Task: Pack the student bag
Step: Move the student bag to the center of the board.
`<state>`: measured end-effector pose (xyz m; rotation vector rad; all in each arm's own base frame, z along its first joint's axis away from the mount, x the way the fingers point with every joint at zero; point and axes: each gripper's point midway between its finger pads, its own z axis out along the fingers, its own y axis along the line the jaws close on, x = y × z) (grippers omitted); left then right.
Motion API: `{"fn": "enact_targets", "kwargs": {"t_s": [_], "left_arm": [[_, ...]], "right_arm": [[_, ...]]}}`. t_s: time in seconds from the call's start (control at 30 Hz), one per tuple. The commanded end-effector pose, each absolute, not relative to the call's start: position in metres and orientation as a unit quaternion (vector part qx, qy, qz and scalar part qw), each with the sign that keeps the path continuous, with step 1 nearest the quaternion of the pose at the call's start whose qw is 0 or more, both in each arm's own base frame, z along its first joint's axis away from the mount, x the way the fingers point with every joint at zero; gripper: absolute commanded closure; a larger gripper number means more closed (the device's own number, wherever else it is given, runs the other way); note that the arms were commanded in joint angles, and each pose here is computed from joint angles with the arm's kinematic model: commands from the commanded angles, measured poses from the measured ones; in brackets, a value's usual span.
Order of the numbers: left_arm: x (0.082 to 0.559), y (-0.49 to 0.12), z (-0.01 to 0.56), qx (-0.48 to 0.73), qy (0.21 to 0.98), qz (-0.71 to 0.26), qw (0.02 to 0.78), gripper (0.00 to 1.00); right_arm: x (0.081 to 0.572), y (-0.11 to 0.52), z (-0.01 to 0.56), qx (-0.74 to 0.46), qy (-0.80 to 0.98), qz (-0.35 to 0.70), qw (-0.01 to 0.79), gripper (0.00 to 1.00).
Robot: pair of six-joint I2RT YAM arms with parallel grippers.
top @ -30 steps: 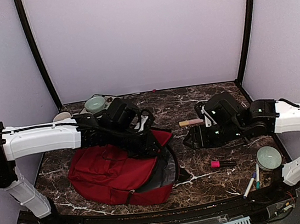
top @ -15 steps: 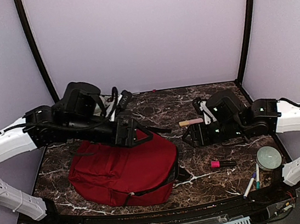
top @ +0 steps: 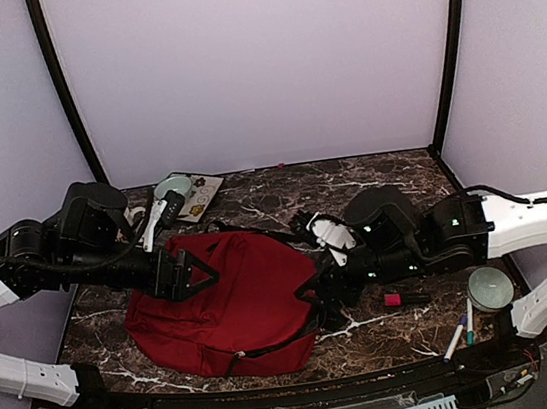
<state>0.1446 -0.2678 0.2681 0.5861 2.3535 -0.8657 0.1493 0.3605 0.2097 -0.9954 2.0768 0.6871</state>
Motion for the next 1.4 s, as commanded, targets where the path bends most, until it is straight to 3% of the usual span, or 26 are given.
{"fn": "enact_targets", "kwargs": {"t_s": [0.0, 0.37, 0.93, 1.2, 1.37], "left_arm": [[0.139, -0.253, 0.255, 0.223, 0.888, -0.299, 0.268, 0.22], [0.128, -0.230, 0.235, 0.218, 0.912, -0.259, 0.230, 0.24], [0.124, -0.207, 0.209, 0.188, 0.941, -0.204, 0.196, 0.27], [0.121, -0.202, 0.207, 0.174, 0.944, -0.206, 0.192, 0.29], [0.119, -0.200, 0.203, 0.172, 0.945, -0.205, 0.189, 0.30]], "right_arm": [[0.128, 0.389, 0.212, -0.520, 0.730, 0.239, 0.374, 0.26], [0.091, 0.428, 0.170, -0.674, 0.644, 0.175, 0.318, 0.23], [0.090, 0.455, 0.134, -0.728, 0.596, 0.132, 0.313, 0.21], [0.057, 0.450, 0.120, -0.743, 0.590, 0.174, 0.265, 0.28], [0.050, 0.451, 0.120, -0.720, 0.607, 0.203, 0.270, 0.39]]}}
